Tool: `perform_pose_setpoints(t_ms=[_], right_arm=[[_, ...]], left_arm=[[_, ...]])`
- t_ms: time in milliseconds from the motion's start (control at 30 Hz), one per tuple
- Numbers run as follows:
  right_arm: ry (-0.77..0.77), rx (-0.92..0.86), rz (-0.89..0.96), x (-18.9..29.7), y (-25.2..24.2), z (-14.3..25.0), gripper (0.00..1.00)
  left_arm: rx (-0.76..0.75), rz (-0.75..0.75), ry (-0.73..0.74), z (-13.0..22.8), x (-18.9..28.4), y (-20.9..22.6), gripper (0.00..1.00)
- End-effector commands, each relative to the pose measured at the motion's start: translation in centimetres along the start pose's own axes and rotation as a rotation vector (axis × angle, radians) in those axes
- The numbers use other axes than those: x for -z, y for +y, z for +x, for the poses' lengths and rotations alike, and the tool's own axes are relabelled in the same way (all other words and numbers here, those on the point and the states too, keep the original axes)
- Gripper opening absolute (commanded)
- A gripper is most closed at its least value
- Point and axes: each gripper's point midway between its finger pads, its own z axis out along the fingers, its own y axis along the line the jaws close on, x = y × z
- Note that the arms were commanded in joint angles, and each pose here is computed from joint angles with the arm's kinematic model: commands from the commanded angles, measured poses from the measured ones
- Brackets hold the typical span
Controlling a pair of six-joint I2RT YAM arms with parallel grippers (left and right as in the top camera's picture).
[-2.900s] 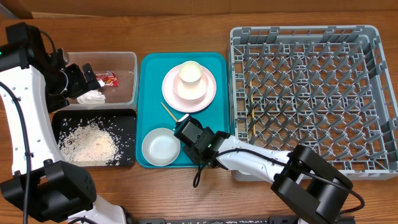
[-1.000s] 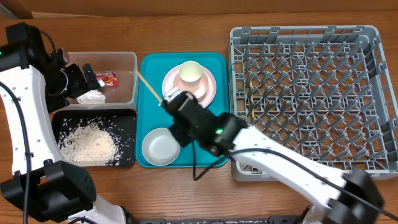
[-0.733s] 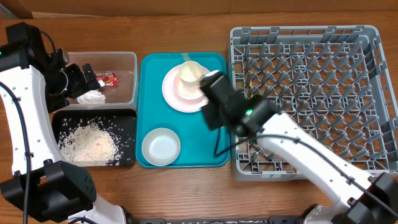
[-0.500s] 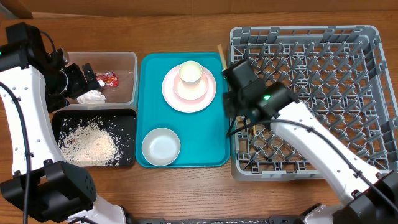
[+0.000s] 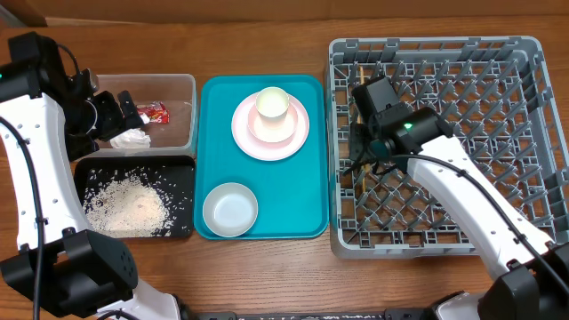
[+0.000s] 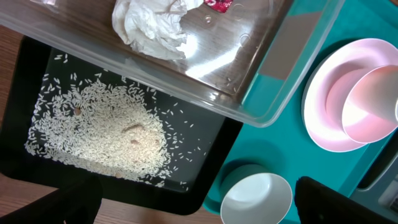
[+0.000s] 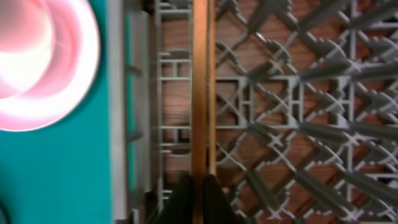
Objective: Sort waste into correct bins and load items into the dishwasher
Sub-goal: 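Carry the chopstick with the right gripper into the dish rack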
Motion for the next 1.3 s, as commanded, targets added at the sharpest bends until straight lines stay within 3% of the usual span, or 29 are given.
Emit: perform_pose_setpoints(t_ms=[0, 767, 800, 1267], right_arm=[[-0.007, -0.011, 0.066, -0.4, -1.6, 0.4, 0.04], [0.015, 0.053, 0.109, -1.0, -2.6, 1.1, 0.05], [0.015, 0.058, 0.109, -1.0, -2.5, 1.2, 0.10], [0.016, 0.072, 0.109, -1.0, -2.5, 1.2, 0.15]], left_arm=[[0.003, -0.006, -0.025, -0.4, 0.6, 0.1, 1.00], [0.003, -0.006, -0.025, -0.4, 0.6, 0.1, 1.00], [0.003, -0.006, -0.025, -0.4, 0.6, 0.1, 1.00], [0.003, -0.006, -0.025, -0.4, 0.6, 0.1, 1.00]])
